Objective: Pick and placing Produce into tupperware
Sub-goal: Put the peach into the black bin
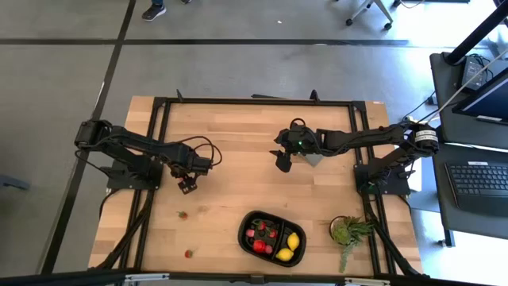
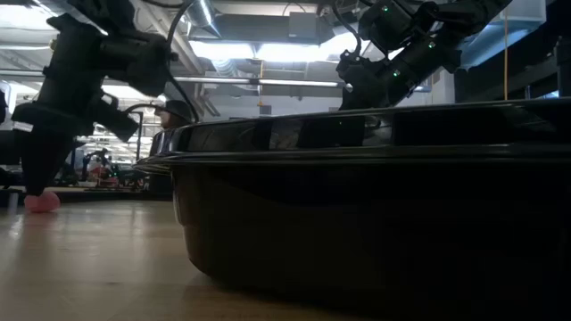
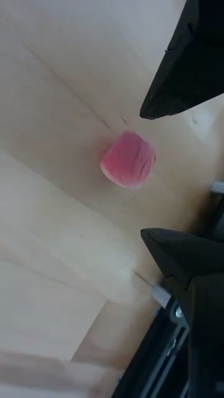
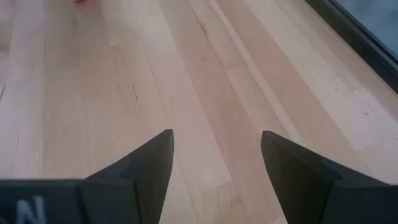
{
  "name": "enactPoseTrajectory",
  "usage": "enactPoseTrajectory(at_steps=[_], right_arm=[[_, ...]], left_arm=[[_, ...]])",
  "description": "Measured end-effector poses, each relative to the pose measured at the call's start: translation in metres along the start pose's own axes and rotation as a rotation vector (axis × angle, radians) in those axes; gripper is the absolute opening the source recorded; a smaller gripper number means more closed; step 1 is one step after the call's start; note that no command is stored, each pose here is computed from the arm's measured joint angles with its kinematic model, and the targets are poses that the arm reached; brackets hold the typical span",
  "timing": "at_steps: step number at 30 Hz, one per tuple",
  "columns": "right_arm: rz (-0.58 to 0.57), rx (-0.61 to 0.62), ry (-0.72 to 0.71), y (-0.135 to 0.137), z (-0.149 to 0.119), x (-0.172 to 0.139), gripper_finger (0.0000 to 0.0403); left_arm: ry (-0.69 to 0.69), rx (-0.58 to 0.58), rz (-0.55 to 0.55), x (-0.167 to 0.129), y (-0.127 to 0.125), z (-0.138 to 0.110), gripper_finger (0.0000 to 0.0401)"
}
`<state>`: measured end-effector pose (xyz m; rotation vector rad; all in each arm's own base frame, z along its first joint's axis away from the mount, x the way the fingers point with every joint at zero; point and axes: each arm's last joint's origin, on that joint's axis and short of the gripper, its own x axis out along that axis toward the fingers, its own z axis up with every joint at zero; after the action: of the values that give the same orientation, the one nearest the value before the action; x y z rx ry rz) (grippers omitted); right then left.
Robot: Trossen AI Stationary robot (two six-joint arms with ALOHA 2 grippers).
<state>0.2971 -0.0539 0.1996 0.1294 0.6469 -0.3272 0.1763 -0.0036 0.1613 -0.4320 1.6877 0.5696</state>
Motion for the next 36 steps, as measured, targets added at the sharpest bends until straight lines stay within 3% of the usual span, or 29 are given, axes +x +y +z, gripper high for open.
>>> enactPoseTrajectory(at_steps=[7, 12, 20, 31, 36], right_arm=[[0.0, 0.0, 0.0, 0.0, 0.0, 0.0, 0.0243], [-0.001, 0.0, 0.0, 0.0, 0.0, 0.0, 0.0243], [0.0, 0.0, 0.0, 0.0, 0.0, 0.0, 0.0243], [0.0, 0.0, 0.0, 0.0, 0.0, 0.0, 0.0243], [0.0, 0.0, 0.0, 0.0, 0.0, 0.0, 0.0243]], left_arm=[[-0.029, 0.02, -0.026, 0.013, 0.0, 0.0, 0.0279], [-0.047, 0.06, -0.11, 0.021, -0.004, 0.002, 0.0269], [-0.024, 0.054, -0.104, 0.026, -0.002, -0.002, 0.0245], [-0.031, 0.063, -0.127, 0.026, -0.003, -0.001, 0.0168], [-0.004, 0.098, -0.191, 0.026, -0.005, -0.001, 0.0119]])
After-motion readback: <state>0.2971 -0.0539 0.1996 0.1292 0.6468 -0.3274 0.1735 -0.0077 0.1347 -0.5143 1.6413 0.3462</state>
